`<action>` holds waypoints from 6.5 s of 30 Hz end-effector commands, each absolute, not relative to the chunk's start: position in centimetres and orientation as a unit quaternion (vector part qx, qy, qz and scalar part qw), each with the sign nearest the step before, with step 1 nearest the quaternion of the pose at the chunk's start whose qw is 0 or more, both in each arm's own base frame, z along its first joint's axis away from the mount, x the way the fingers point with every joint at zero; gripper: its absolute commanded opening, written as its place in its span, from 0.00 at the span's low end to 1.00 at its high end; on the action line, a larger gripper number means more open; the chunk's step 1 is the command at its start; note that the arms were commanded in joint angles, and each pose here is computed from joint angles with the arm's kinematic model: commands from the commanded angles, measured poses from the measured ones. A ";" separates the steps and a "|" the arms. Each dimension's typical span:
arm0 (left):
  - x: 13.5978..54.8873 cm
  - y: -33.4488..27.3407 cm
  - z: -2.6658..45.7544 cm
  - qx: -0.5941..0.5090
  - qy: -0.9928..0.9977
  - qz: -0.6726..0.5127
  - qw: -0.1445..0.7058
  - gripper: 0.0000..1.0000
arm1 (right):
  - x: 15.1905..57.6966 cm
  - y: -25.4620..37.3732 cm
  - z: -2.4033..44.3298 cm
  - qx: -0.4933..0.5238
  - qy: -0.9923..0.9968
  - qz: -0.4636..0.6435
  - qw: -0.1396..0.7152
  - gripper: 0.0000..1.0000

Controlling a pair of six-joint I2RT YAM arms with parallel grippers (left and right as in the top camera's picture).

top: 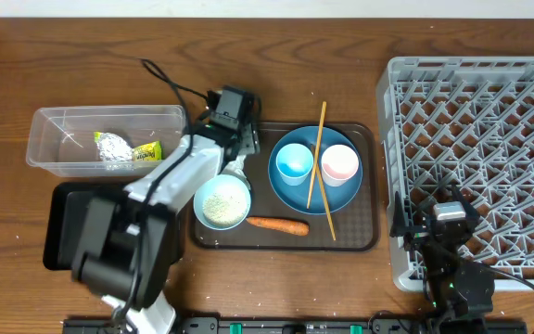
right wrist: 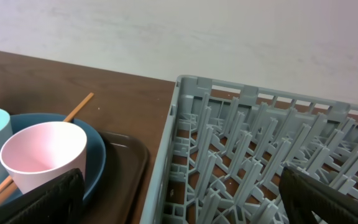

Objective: Sort waste into correct bins and load items into the dishwasher rack
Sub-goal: 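Lower the left gripper and pinch the white tissue, then carry the tissue left and release it into the clear bin, then move the left gripper right over the white bowl of rice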

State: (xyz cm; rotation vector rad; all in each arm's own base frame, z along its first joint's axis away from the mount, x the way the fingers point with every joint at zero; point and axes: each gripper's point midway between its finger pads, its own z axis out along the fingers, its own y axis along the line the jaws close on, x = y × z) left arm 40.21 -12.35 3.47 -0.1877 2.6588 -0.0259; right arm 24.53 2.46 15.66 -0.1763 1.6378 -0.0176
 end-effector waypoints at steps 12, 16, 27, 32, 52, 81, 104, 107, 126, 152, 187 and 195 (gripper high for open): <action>39.5 -12.3 0.9 -0.039 0.977 0.005 0.210 0.36 | 24.5 2.4 15.5 -0.082 0.730 -0.012 0.678 0.99; 39.8 -12.4 1.2 -0.039 0.976 0.003 0.215 0.13 | 24.5 2.4 15.5 -0.082 0.730 -0.012 0.678 0.99; 40.5 -12.7 7.9 -0.045 0.960 -0.024 0.277 0.06 | 24.5 2.4 15.5 -0.082 0.730 -0.013 0.678 0.99; 40.2 -12.5 13.1 -0.045 0.943 -0.043 0.328 0.11 | 24.5 2.4 15.5 -0.082 0.730 -0.012 0.678 0.99; 38.1 -12.3 14.1 0.035 0.949 -0.031 0.312 0.62 | 24.5 2.4 15.5 -0.082 0.730 -0.012 0.678 0.99; 39.1 -16.0 2.0 0.221 0.952 -0.054 0.207 0.60 | 24.5 2.4 15.5 -0.082 0.730 -0.013 0.678 0.99; 39.4 -15.8 0.9 0.229 0.951 -0.043 0.204 0.14 | 24.5 2.4 15.5 -0.082 0.730 -0.012 0.678 0.99; 39.5 -15.9 1.4 0.229 0.949 -0.044 0.210 0.07 | 24.5 2.4 15.5 -0.082 0.730 -0.013 0.678 0.99; 41.1 -11.1 14.3 0.075 0.931 0.027 0.357 0.06 | 24.5 2.4 15.5 -0.082 0.730 -0.013 0.678 0.99; 39.2 6.7 12.0 -0.398 0.851 0.040 0.341 0.22 | 24.5 2.4 15.5 -0.082 0.730 -0.013 0.678 0.99; 30.3 -10.6 15.9 -0.141 0.950 -0.168 0.222 0.52 | 24.5 2.4 15.5 -0.082 0.730 -0.013 0.678 0.99; 24.4 -11.5 13.5 -0.120 0.978 -0.125 0.114 0.44 | 24.5 2.4 15.5 -0.082 0.730 -0.013 0.678 0.99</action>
